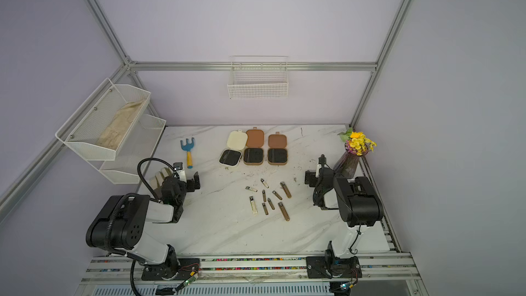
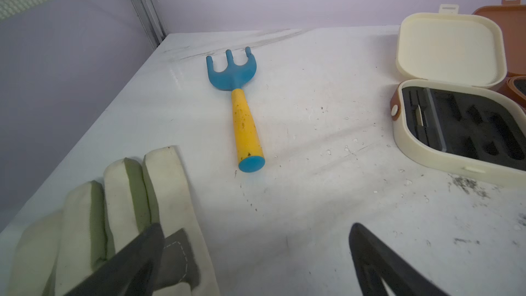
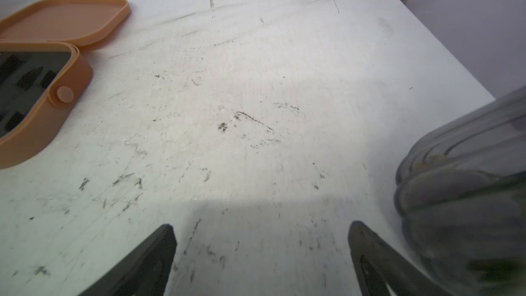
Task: Organize nail clipper sets
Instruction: Move the storage box to the center of the board.
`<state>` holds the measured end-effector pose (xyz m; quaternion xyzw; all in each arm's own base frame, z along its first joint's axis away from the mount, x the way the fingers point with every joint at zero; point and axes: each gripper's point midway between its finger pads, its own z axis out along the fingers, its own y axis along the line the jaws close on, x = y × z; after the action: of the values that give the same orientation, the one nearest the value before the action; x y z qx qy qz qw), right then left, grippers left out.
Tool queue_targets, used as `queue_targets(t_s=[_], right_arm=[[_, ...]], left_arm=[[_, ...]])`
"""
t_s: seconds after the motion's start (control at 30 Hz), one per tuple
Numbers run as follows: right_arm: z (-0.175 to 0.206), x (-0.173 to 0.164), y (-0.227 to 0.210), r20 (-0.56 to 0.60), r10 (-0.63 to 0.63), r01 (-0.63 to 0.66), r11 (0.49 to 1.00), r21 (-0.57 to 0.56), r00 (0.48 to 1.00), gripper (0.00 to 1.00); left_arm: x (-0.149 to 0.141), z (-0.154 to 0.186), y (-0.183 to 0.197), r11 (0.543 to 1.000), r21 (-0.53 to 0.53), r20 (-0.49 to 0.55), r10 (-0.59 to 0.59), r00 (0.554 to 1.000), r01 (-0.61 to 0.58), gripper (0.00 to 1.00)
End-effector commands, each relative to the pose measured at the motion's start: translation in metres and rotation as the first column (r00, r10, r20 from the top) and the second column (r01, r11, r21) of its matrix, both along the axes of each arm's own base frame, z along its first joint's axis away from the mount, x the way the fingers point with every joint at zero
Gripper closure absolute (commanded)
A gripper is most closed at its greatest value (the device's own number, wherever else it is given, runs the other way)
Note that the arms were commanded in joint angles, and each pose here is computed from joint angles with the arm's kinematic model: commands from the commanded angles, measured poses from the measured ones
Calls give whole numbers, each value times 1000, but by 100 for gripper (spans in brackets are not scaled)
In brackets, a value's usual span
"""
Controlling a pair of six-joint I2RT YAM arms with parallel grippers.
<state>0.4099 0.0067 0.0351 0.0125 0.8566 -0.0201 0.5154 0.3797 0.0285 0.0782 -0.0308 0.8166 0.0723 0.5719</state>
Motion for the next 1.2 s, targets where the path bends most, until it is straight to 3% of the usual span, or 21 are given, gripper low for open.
queue_targets(t_s=[0.0, 1.17], right_arm=[[10, 7, 3, 44, -5, 4, 1000, 15, 999, 2], [9, 8, 4, 39, 0, -1, 1000, 17, 999, 3]], left_arm=[[22, 36, 0, 1000, 10, 114, 4, 994, -5, 0], [23, 35, 0, 1000, 3, 104, 6, 995, -6, 0]])
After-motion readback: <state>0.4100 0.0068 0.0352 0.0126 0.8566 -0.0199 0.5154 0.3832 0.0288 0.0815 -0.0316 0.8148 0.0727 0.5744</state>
